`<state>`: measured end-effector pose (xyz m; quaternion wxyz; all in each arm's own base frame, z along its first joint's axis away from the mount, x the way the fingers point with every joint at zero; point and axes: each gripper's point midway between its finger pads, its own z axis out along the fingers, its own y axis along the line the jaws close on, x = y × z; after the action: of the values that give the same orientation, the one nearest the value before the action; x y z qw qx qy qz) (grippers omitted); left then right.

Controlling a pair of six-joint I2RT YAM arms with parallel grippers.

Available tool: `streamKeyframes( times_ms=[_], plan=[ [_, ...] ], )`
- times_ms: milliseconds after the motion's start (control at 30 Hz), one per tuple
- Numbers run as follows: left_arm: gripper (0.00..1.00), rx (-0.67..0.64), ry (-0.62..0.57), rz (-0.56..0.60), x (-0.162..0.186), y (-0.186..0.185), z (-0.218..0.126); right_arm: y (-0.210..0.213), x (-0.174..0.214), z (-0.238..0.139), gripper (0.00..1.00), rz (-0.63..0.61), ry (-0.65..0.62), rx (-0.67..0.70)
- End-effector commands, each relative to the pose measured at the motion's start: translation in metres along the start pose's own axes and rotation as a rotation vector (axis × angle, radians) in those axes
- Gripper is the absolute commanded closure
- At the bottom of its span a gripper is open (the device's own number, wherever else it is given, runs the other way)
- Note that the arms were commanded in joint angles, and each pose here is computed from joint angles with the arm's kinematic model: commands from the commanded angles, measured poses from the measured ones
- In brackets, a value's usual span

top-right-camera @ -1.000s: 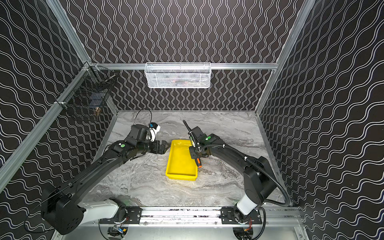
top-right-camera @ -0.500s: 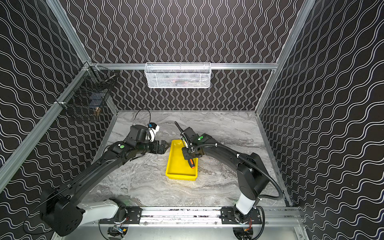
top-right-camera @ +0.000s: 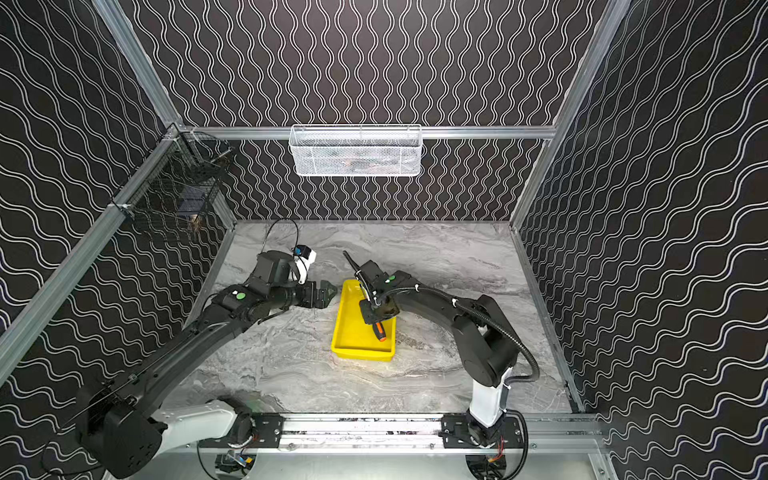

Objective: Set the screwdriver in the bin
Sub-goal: 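Lower the held screwdriver into the yellow bin with the right gripper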

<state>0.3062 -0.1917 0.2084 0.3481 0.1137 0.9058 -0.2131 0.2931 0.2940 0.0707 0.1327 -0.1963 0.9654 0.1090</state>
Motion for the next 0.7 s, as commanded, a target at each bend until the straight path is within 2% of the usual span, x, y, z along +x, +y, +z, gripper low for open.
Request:
streamKeyframes(
  times_ms=[0, 667],
  plan=[
    [0.01, -0.014, -0.01, 0.004, -0.002, 0.002, -0.001, 0.001, -0.004, 0.006, 0.92, 0.013, -0.017, 0.001],
    [0.01, -0.026, 0.0, 0.0, 0.001, 0.005, 0.003, -0.008, 0.01, 0.04, 0.88, 0.008, 0.031, 0.032]
  ],
)
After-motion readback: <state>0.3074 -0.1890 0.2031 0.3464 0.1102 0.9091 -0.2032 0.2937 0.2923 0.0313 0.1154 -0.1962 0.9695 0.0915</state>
